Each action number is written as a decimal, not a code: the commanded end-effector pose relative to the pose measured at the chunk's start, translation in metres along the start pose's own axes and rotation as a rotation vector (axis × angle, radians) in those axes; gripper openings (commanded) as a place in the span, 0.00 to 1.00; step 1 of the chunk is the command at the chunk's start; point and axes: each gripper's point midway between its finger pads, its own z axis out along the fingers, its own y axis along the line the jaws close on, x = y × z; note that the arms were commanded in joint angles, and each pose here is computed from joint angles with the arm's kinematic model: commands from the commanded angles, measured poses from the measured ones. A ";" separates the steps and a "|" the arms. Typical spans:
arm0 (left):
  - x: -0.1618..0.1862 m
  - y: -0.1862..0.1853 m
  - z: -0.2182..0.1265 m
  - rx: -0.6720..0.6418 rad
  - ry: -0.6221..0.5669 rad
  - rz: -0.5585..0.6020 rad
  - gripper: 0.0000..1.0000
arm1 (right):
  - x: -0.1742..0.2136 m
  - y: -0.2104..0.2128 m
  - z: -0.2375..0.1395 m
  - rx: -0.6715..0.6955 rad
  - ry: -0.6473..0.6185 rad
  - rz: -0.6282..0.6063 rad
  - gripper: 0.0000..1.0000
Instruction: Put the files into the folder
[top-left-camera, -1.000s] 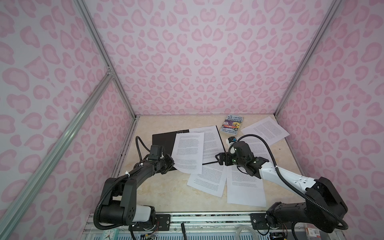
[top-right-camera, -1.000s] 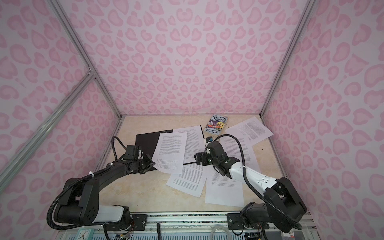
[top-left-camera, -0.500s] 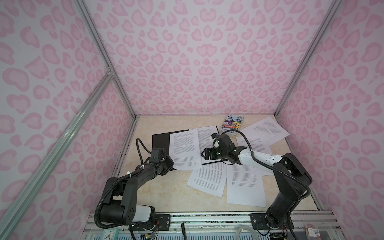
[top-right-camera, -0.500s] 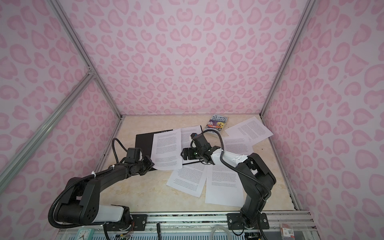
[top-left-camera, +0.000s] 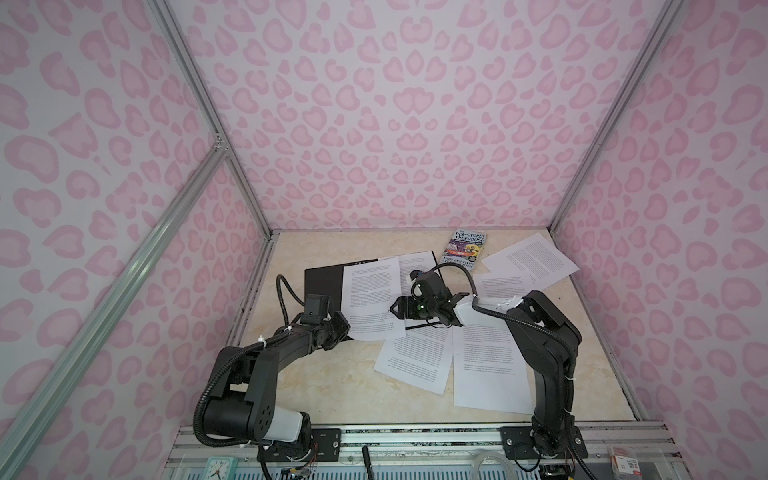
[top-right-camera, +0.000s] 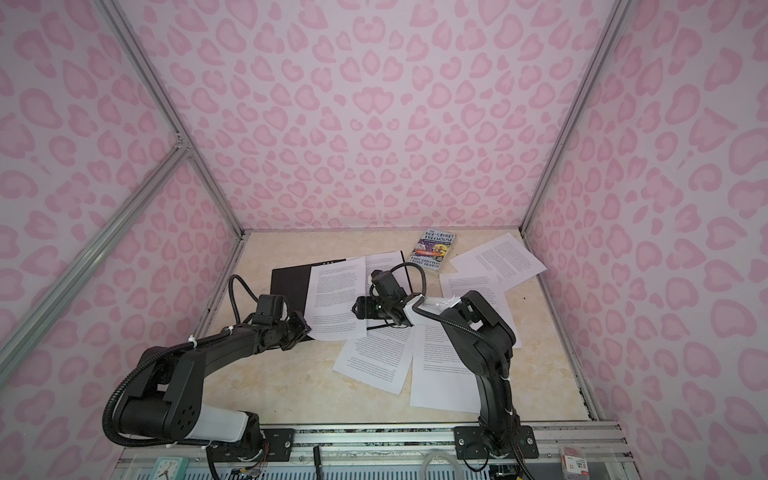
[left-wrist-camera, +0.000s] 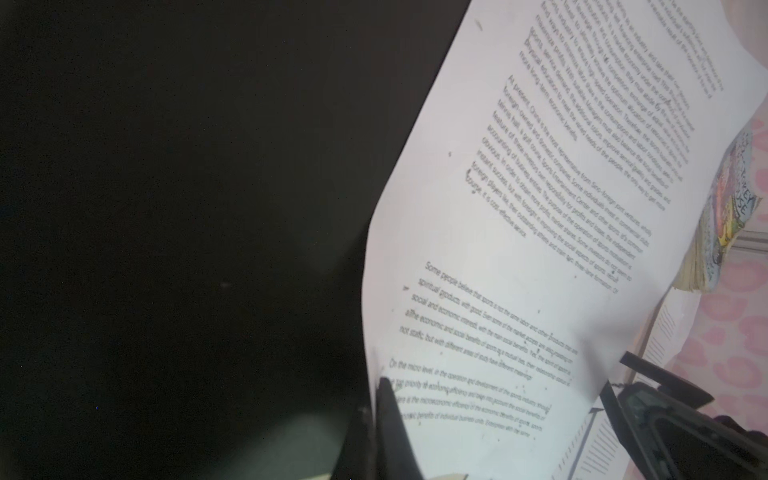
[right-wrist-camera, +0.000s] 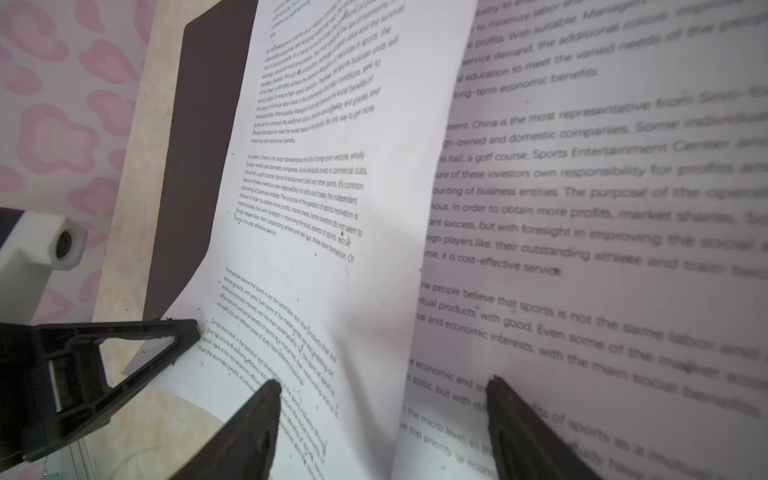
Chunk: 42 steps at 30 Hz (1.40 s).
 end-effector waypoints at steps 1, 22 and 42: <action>-0.005 -0.009 0.000 0.029 -0.009 0.015 0.03 | -0.003 0.012 0.005 -0.063 -0.024 0.019 0.73; -0.001 -0.006 0.006 0.025 0.013 0.006 0.03 | -0.001 0.037 -0.002 -0.238 -0.047 0.099 0.44; -0.001 -0.006 0.007 0.024 0.016 0.004 0.03 | 0.019 0.036 -0.007 -0.224 -0.089 0.166 0.45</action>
